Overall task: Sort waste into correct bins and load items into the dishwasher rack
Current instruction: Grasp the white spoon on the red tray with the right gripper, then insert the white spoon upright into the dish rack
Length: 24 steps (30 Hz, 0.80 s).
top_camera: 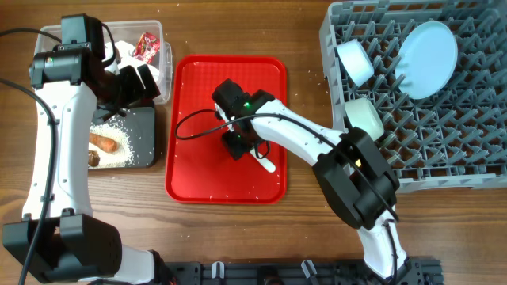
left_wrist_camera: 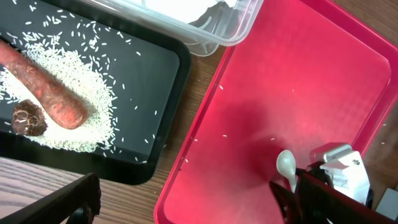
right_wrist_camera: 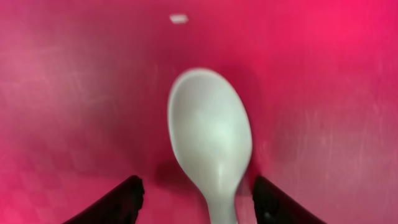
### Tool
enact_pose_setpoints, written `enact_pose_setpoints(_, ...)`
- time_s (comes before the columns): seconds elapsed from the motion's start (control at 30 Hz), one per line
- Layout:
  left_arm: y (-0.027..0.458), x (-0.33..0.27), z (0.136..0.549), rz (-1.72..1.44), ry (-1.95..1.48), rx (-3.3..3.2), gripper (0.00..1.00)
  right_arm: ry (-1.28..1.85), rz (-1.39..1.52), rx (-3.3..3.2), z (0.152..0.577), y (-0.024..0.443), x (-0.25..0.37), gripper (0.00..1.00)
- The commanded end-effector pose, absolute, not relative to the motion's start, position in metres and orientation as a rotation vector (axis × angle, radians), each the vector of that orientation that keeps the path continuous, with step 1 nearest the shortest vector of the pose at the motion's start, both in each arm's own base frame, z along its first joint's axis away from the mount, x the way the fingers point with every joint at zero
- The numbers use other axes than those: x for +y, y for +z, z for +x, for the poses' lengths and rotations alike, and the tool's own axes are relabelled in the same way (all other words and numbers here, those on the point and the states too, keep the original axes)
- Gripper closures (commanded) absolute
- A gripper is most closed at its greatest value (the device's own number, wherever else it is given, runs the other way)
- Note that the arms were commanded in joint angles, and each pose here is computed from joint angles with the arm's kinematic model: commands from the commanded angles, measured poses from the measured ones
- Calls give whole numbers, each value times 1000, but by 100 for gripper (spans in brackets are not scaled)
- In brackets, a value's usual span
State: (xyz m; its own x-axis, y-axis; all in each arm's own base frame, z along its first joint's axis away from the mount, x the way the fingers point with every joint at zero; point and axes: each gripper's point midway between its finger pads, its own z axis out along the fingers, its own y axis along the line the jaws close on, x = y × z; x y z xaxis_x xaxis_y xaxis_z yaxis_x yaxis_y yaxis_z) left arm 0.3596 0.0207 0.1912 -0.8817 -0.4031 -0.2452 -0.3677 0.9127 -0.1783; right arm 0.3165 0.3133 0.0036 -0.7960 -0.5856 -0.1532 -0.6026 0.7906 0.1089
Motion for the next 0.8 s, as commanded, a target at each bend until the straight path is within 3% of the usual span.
enact_pose_setpoints(0.0,190,22,360,-579,-174,2801,0,213,-968,2931,305,-22,304,80)
enact_pose_setpoints(0.03,190,22,360,-579,-174,2801,0,209,-969,2937,304,-23,303,93)
enact_pose_setpoints(0.07,190,22,360,-579,-174,2801,0,207,-962,2943,303,-23,302,96)
enact_pose_setpoints(0.27,190,22,360,-579,-174,2801,0,202,-863,2995,303,-5,291,96)
enact_pose_setpoints(0.33,190,22,360,-579,-174,2801,0,269,-815,2983,309,29,288,96)
enact_pose_setpoints(0.43,190,22,360,-579,-174,2801,0,290,-679,2875,332,119,256,96)
enact_pose_setpoints(0.5,190,22,360,-579,-174,2801,0,164,-478,2753,351,187,192,96)
enact_pose_setpoints(0.6,190,22,360,-579,-174,2801,0,-65,-241,2669,354,239,93,96)
enact_pose_setpoints(0.77,190,22,360,-579,-174,2800,0,-320,-6,2693,350,246,-31,96)
